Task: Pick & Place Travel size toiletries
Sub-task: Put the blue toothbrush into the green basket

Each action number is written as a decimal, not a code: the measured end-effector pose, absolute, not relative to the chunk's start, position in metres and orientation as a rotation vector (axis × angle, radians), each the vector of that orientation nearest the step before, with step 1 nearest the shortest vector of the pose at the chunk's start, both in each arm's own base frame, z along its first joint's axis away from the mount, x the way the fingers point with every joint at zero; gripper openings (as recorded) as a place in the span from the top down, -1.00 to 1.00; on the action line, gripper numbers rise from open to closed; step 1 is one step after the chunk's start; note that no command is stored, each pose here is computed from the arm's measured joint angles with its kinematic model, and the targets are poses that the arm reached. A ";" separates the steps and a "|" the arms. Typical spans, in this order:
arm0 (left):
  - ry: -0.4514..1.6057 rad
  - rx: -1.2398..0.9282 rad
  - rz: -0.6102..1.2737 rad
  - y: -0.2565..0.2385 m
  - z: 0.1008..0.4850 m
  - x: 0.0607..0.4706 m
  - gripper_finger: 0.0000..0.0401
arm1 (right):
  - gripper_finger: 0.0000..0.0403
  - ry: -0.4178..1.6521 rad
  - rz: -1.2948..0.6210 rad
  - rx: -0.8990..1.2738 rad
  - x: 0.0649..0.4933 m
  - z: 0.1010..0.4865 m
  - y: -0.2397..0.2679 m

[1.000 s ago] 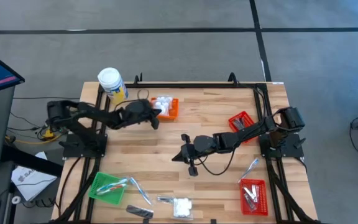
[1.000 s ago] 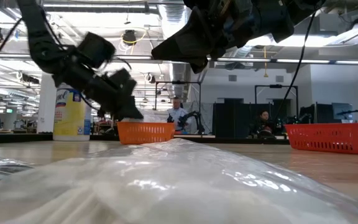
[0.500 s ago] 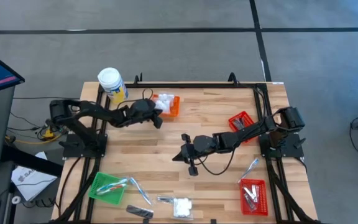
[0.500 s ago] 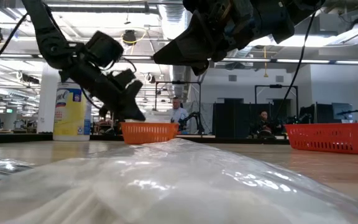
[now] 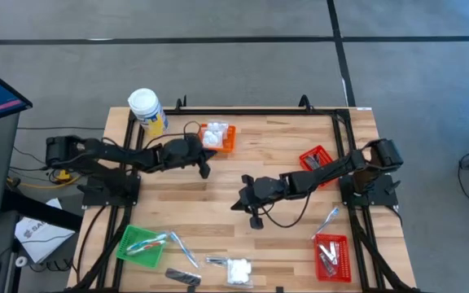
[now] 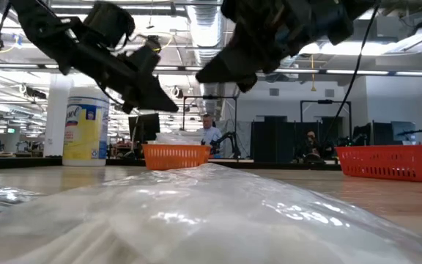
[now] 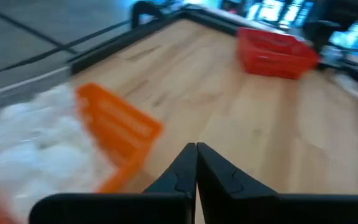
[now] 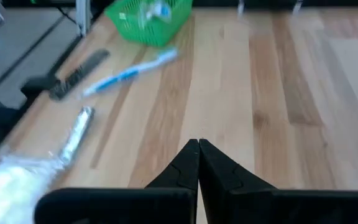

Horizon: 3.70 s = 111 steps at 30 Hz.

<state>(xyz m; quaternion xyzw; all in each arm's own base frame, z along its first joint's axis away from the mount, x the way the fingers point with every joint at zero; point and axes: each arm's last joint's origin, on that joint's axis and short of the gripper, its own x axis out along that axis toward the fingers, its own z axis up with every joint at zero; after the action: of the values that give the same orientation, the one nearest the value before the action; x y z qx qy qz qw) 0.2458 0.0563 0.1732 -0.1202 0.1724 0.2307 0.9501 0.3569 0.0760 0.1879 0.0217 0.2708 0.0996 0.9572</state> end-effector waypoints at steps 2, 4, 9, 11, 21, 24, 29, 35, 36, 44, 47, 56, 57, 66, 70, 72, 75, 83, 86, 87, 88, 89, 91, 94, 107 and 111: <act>0.341 -0.226 0.422 0.045 0.177 0.247 1.00 | 1.00 0.584 0.196 0.050 0.351 0.194 0.075; 0.331 -0.218 0.382 0.036 0.181 0.247 1.00 | 1.00 0.626 0.189 0.061 0.345 0.197 0.074; 0.302 -0.202 0.298 0.016 0.189 0.246 1.00 | 1.00 0.761 0.175 0.107 0.321 0.210 0.078; 0.296 -0.196 0.276 0.011 0.191 0.245 1.00 | 1.00 0.838 0.157 0.141 0.310 0.212 0.080; 0.293 -0.196 0.260 0.007 0.192 0.246 1.00 | 1.00 1.212 -0.099 0.355 0.238 0.231 0.091; 0.293 -0.196 0.260 0.007 0.192 0.246 1.00 | 1.00 1.332 -0.231 0.399 0.213 0.233 0.096; 0.292 -0.200 0.261 0.007 0.192 0.246 1.00 | 1.00 1.525 -0.502 0.435 0.175 0.233 0.106; 0.292 -0.203 0.256 0.005 0.192 0.246 1.00 | 1.00 1.604 -0.563 0.508 0.160 0.230 0.119; 0.292 -0.203 0.253 0.005 0.192 0.246 1.00 | 1.00 1.621 -0.570 0.528 0.158 0.225 0.120; 0.288 -0.196 0.243 -0.001 0.192 0.246 1.00 | 1.00 1.670 -0.542 0.881 0.134 0.168 0.105; 0.286 -0.194 0.251 -0.001 0.192 0.246 1.00 | 1.00 1.656 -0.574 0.939 0.125 0.154 0.098; 0.278 -0.190 0.270 0.000 0.193 0.246 1.00 | 1.00 1.663 -0.615 0.927 0.117 0.139 0.090; 0.276 -0.190 0.272 0.000 0.193 0.246 1.00 | 1.00 1.647 -0.610 0.927 0.119 0.139 0.089; 0.275 -0.190 0.275 0.000 0.193 0.246 1.00 | 1.00 1.580 -0.546 0.895 0.143 0.129 0.075; 0.274 -0.190 0.274 0.000 0.193 0.246 1.00 | 1.00 1.630 -0.500 0.866 0.156 0.124 0.068; 0.275 -0.189 0.274 0.000 0.193 0.246 1.00 | 1.00 1.643 -0.472 0.836 0.166 0.124 0.066; 0.274 -0.189 0.274 0.000 0.193 0.246 1.00 | 1.00 1.608 -0.414 0.776 0.186 0.127 0.065; 0.274 -0.189 0.274 0.000 0.193 0.246 1.00 | 1.00 1.372 -0.228 0.542 0.260 0.138 0.059; 0.276 -0.187 0.274 0.000 0.193 0.246 1.00 | 1.00 1.247 -0.108 0.475 0.294 0.138 0.058; 0.276 -0.184 0.273 0.000 0.193 0.246 1.00 | 1.00 1.206 -0.070 0.453 0.306 0.139 0.058; 0.278 -0.183 0.273 0.000 0.192 0.245 1.00 | 1.00 1.176 -0.038 0.427 0.316 0.140 0.059; 0.281 -0.182 0.274 0.000 0.192 0.245 1.00 | 1.00 1.169 -0.017 0.398 0.324 0.141 0.059; 0.284 -0.181 0.274 0.000 0.191 0.245 1.00 | 1.00 1.147 0.028 0.342 0.339 0.145 0.060; 0.286 -0.181 0.274 0.000 0.191 0.245 1.00 | 1.00 1.096 0.093 0.276 0.354 0.156 0.066; 0.295 -0.180 0.234 -0.006 0.190 0.245 1.00 | 1.00 0.900 0.073 0.069 0.352 0.202 0.091; 0.293 -0.180 0.233 -0.006 0.190 0.245 1.00 | 1.00 0.858 0.070 0.022 0.348 0.210 0.099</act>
<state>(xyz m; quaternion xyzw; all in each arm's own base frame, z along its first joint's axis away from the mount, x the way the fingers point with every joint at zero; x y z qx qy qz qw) 0.2447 -0.0061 0.1903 -0.0893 0.1457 0.1159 0.9785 0.3481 0.0986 0.2099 0.0109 0.4160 0.0339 0.9087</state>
